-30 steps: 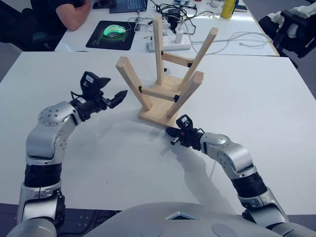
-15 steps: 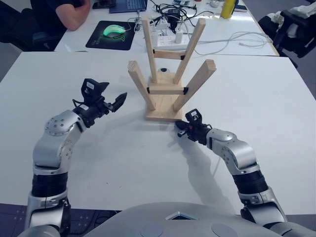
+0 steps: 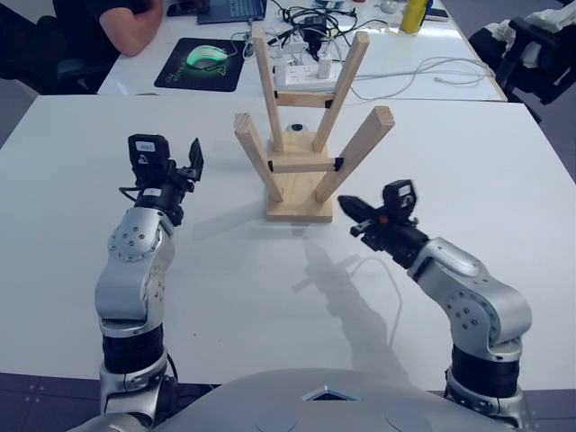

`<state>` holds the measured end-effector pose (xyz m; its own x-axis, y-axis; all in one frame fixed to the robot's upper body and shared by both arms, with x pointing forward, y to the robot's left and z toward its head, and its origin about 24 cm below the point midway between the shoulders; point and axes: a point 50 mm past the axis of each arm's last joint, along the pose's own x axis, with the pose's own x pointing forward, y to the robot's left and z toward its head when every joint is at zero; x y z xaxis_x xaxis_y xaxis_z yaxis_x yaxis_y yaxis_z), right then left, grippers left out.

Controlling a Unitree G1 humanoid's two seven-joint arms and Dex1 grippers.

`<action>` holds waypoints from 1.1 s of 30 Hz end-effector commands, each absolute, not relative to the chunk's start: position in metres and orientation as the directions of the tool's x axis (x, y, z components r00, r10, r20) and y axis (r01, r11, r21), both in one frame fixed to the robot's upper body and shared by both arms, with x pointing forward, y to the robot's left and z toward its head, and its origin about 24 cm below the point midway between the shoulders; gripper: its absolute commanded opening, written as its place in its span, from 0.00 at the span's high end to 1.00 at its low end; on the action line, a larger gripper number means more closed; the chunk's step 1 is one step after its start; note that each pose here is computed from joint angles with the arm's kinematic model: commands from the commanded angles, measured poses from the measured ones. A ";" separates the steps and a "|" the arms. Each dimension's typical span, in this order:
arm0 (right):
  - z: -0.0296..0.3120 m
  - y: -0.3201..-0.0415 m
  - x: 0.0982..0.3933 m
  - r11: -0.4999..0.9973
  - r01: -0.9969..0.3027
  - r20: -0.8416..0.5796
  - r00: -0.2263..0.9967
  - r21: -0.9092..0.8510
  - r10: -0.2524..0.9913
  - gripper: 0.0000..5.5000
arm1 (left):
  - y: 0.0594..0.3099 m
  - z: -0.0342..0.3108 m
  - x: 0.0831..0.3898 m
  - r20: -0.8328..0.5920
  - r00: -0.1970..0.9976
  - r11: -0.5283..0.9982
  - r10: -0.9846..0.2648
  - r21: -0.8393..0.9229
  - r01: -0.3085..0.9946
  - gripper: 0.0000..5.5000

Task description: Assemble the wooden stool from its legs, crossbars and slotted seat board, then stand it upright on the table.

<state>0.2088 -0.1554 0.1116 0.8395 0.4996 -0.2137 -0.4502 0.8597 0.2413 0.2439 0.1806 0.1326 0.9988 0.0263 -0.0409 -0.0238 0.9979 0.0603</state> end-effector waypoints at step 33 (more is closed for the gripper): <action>0.154 -0.101 0.248 0.910 -0.414 0.076 0.907 -0.033 0.415 1.00 | 0.079 0.147 0.244 -0.015 0.893 0.877 -0.451 0.181 0.446 0.99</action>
